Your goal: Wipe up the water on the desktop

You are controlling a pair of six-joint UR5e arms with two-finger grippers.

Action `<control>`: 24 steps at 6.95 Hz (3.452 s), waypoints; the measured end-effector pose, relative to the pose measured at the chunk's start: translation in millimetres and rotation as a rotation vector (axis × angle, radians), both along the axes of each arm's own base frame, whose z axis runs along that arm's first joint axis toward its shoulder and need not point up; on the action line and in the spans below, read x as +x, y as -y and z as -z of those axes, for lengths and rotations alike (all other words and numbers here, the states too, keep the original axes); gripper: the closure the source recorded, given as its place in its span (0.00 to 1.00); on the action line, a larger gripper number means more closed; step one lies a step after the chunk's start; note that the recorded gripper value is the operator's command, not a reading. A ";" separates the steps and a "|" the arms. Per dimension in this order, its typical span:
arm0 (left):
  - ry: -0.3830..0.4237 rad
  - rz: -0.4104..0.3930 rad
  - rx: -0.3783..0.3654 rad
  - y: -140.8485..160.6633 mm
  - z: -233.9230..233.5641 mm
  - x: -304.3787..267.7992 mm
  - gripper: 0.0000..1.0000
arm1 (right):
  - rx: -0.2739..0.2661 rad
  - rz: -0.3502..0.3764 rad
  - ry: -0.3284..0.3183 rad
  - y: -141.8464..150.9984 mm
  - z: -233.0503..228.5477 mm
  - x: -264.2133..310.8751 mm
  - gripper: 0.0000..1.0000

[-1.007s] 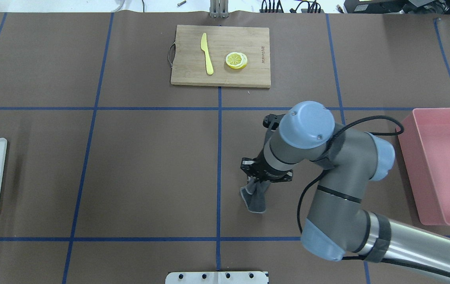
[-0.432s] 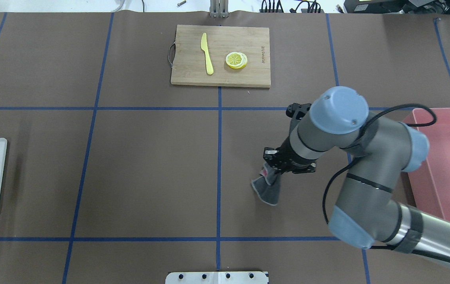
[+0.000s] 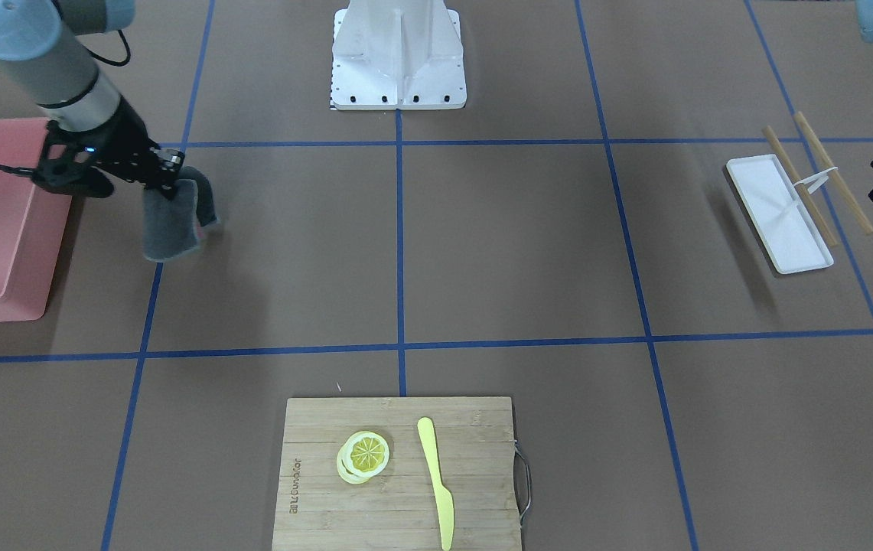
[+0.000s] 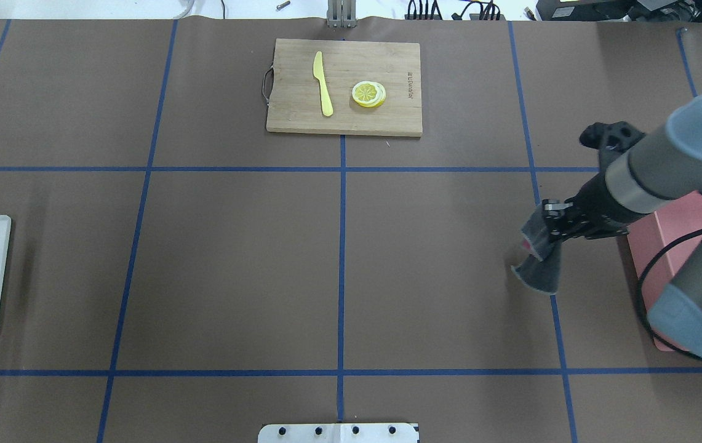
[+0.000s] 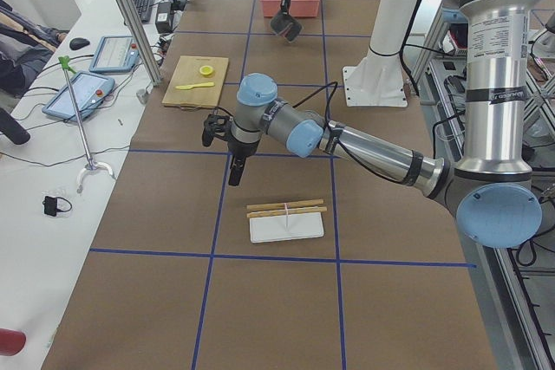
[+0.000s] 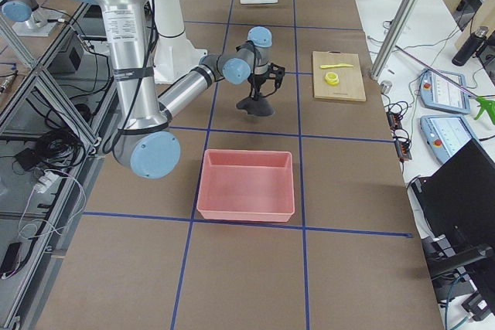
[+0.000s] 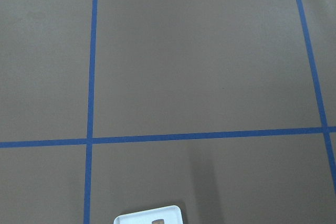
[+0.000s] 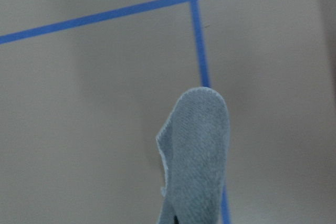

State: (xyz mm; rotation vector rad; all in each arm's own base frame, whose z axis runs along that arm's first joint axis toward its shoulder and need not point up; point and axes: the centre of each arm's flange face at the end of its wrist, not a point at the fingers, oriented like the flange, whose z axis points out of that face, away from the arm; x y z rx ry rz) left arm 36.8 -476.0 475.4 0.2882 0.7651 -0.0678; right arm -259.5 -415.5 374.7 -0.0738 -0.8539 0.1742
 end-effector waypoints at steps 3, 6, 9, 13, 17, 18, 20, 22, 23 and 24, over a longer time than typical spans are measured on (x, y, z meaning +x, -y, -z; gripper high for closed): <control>0.000 0.003 0.001 -0.8 0.7 -1.9 0.02 | 0.111 0.038 -0.026 -0.4 -106.0 190.8 1.00; 0.000 0.004 0.001 -1.4 1.3 -2.4 0.02 | 0.157 0.127 -0.075 -11.4 -176.7 260.4 0.00; 0.024 -0.034 0.025 -5.6 -9.5 -7.3 0.02 | 0.148 0.146 -0.078 -10.8 -193.8 265.0 0.00; 0.142 -0.205 0.014 -25.8 -61.7 -60.1 0.02 | 0.147 0.155 -0.082 -9.2 -200.3 265.2 0.00; 0.052 -0.284 -0.119 -58.7 -103.9 -79.4 0.02 | 0.148 0.169 -0.100 -10.9 -208.2 266.9 0.00; 0.046 -0.286 -0.139 -61.4 -118.0 -79.5 0.02 | 0.147 0.173 -0.102 -11.3 -211.0 267.0 0.00; 0.043 -0.282 -0.132 -59.6 -126.1 -79.0 0.02 | 0.140 0.182 -0.104 -10.6 -219.3 266.9 0.00; 0.044 -0.281 -0.120 -57.5 -123.1 -78.7 0.02 | 0.139 0.186 -0.103 -10.3 -221.5 266.8 0.00; 0.044 -0.281 -0.116 -56.9 -121.7 -78.6 0.02 | 0.138 0.186 -0.103 -10.3 -222.1 266.8 0.00; 0.044 -0.280 -0.114 -56.6 -120.7 -78.6 0.02 | 0.136 0.186 -0.103 -10.3 -223.2 266.8 0.00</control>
